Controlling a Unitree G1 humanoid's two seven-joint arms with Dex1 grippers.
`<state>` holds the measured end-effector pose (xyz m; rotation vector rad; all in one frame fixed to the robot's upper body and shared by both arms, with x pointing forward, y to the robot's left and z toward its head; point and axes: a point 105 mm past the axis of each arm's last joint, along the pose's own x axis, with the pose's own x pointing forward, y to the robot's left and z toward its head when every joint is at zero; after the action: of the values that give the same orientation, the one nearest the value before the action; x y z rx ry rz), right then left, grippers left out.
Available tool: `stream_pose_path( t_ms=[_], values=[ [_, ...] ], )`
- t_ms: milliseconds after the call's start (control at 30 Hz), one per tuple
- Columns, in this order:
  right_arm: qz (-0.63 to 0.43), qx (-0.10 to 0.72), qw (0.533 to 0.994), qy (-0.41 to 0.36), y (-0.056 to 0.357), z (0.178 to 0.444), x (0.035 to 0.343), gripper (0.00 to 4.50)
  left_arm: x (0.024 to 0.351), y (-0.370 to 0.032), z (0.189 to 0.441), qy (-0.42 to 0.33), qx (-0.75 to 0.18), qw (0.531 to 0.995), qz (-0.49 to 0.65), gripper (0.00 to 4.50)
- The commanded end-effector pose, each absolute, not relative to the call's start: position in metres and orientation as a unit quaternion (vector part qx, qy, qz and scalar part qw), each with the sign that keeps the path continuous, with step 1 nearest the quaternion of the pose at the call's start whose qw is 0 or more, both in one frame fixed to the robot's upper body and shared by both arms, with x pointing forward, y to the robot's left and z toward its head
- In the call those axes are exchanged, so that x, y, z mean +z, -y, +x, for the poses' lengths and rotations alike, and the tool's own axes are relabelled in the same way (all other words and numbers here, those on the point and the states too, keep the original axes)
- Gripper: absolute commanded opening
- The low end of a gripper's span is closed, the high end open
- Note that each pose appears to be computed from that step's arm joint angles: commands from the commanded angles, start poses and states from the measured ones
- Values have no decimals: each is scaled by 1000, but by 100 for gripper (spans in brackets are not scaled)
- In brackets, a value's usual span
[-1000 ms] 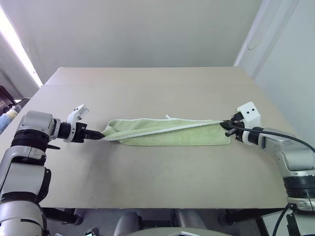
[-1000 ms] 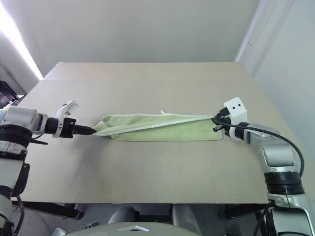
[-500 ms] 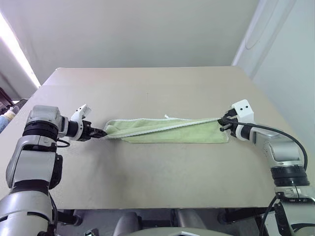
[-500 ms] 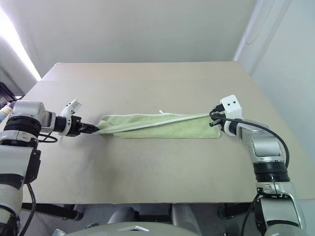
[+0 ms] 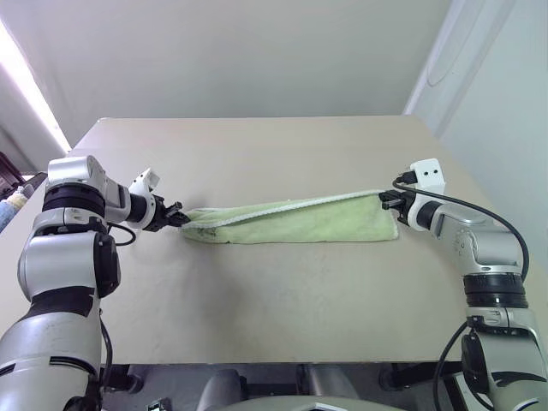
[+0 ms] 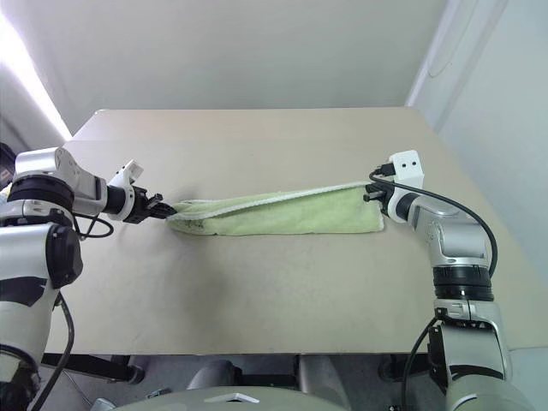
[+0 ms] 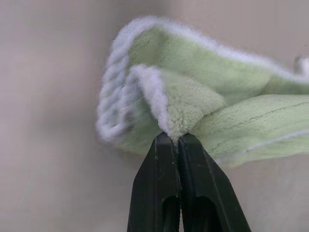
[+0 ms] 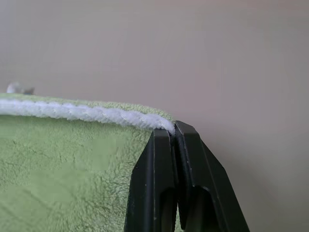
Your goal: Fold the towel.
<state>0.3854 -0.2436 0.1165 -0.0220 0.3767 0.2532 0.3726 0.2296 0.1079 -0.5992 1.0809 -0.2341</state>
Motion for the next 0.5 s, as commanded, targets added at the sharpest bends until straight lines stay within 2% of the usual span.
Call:
stream_pose_path(
  t_ms=[33,300,433,467,500],
  values=[
    [28,103,981,-163,246,394,131,5,118,-225,384,-477,-106,823,-292,0],
    [37,92,973,-210,241,393,110,5,120,-224,393,-456,-92,835,-295,0],
    [40,96,973,-206,237,396,112,97,121,-226,397,-448,-81,846,-278,0],
    [37,96,973,-206,237,397,112,135,121,-227,398,-444,-78,849,-277,0],
    [36,97,973,-206,237,397,113,176,121,-229,400,-440,-71,851,-278,24]
  ],
)
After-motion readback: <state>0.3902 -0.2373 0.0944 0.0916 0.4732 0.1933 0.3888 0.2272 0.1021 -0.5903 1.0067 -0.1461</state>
